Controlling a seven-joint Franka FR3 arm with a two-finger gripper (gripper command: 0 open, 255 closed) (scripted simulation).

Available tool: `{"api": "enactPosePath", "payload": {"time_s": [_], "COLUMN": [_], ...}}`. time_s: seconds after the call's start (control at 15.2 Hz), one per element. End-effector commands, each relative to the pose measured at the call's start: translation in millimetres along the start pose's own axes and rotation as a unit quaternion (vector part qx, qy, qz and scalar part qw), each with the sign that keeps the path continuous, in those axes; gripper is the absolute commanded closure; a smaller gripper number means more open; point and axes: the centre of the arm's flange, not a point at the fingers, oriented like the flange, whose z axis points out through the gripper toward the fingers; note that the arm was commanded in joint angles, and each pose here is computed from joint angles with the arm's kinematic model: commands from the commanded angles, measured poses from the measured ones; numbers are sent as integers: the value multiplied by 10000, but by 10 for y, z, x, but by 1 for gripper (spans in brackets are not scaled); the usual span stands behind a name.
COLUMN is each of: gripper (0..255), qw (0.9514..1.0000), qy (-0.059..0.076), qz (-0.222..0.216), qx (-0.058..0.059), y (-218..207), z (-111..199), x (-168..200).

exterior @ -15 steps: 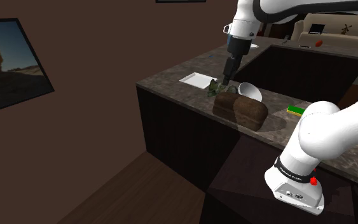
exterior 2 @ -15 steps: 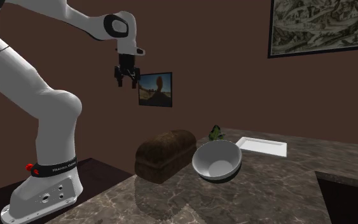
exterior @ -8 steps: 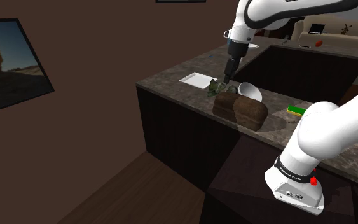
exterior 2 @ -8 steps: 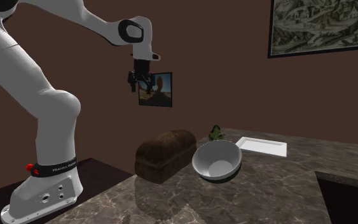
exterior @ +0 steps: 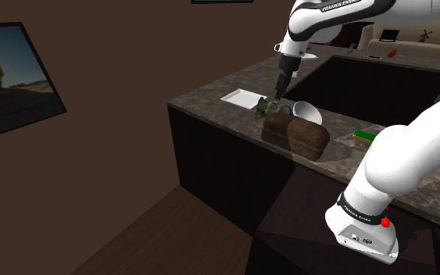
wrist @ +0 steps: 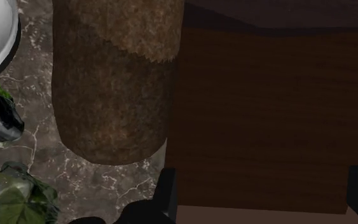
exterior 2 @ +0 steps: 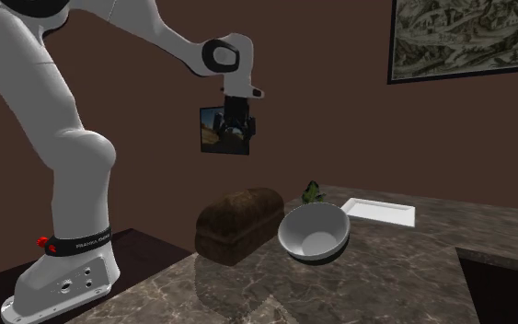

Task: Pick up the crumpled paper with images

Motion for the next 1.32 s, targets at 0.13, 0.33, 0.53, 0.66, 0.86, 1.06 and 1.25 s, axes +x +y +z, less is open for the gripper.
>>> {"api": "enactPosePath", "payload": {"time_s": [0.13, 0.33, 0.53, 0.66, 0.86, 1.06, 1.25], "gripper": [0, 0, 0, 0, 0, 0, 0], "qw": [10000, 9999, 9999, 9998, 9997, 9996, 9994], "qy": [-32, -55, -78, -93, -115, -138, -160], "qz": [-51, -85, -118, -140, -173, -207, -240], "qx": [32, 59, 86, 105, 132, 159, 187], "y": [504, 888, 1272, 1527, 1908, 2289, 2668], "z": [141, 239, 339, 407, 511, 618, 727], "x": [99, 182, 267, 325, 414, 505, 598]}}
